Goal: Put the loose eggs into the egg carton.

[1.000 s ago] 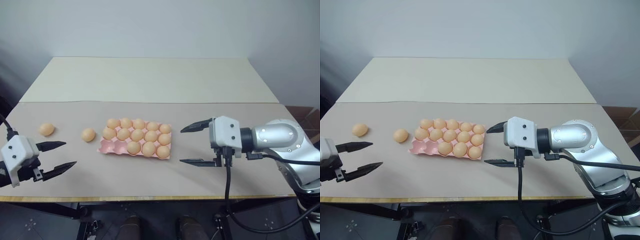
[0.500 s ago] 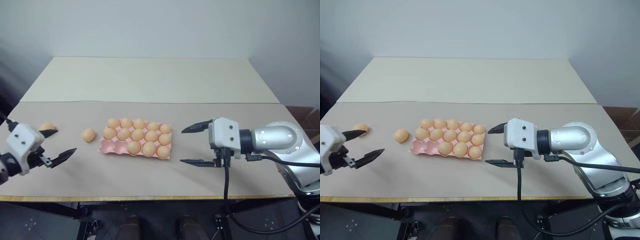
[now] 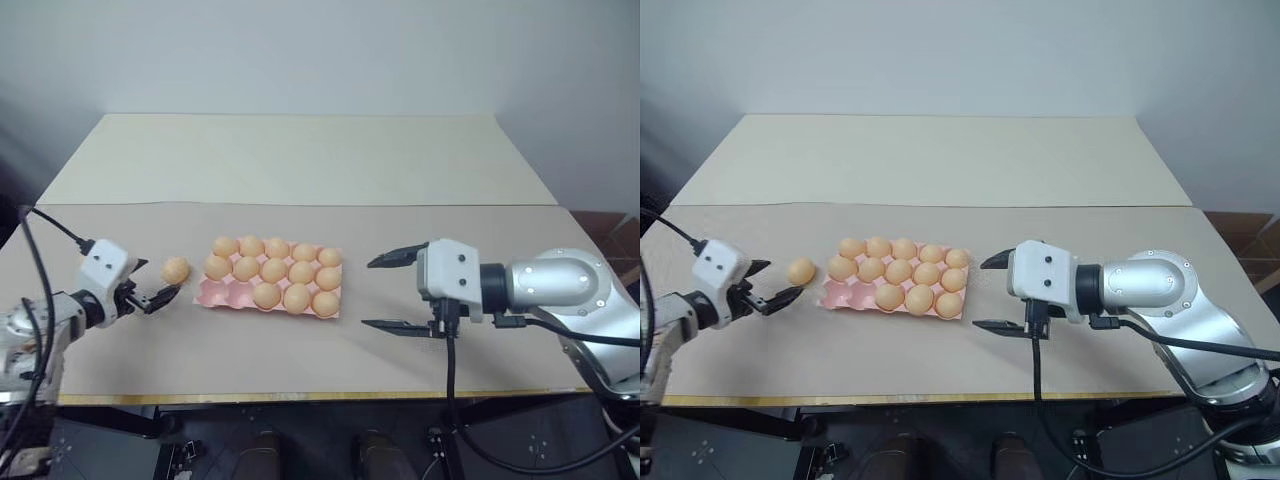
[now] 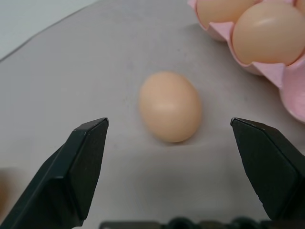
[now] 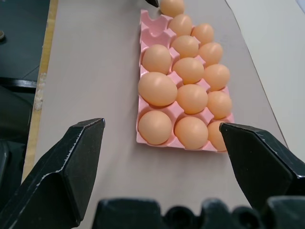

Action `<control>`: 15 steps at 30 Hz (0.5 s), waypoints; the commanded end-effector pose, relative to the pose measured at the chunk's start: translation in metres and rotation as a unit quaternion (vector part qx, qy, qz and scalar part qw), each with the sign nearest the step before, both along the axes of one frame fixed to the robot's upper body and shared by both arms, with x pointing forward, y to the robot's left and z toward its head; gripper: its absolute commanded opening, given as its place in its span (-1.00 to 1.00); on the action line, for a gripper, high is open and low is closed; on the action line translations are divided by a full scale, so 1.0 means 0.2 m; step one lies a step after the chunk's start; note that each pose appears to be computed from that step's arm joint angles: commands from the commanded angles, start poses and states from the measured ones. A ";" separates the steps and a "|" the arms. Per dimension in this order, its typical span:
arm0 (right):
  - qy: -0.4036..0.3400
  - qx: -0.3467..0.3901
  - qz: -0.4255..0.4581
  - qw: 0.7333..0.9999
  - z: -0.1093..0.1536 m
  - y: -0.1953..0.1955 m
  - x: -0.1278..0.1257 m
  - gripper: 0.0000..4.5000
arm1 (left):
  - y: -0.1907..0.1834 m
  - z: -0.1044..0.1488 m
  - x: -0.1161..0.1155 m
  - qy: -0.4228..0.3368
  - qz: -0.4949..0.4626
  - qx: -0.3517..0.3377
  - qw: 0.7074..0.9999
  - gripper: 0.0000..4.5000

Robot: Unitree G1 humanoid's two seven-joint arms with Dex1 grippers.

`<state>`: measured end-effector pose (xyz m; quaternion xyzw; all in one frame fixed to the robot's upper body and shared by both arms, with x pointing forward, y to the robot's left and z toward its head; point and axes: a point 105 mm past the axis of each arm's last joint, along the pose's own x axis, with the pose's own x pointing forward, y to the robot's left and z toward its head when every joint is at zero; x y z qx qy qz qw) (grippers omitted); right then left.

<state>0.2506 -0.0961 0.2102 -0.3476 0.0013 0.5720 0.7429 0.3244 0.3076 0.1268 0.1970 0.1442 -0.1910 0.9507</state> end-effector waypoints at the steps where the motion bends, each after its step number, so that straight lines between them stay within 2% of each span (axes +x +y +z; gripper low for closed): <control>1: -0.029 0.004 -0.006 1.000 0.06 -0.01 -0.02 1.00 | -0.02 0.00 0.08 -0.015 -0.001 0.005 1.000 0.99; 7: -0.030 0.002 -0.018 0.999 0.06 -0.02 -0.03 1.00 | -0.07 -0.05 0.19 -0.019 -0.006 0.003 1.000 0.99; 12: -0.031 0.000 -0.024 0.999 0.06 -0.02 -0.02 1.00 | -0.12 -0.07 0.24 -0.023 -0.017 -0.008 1.000 0.99; 15: -0.031 0.000 -0.029 0.999 0.06 -0.03 -0.02 1.00 | -0.12 -0.08 0.24 -0.017 -0.017 -0.015 1.000 0.73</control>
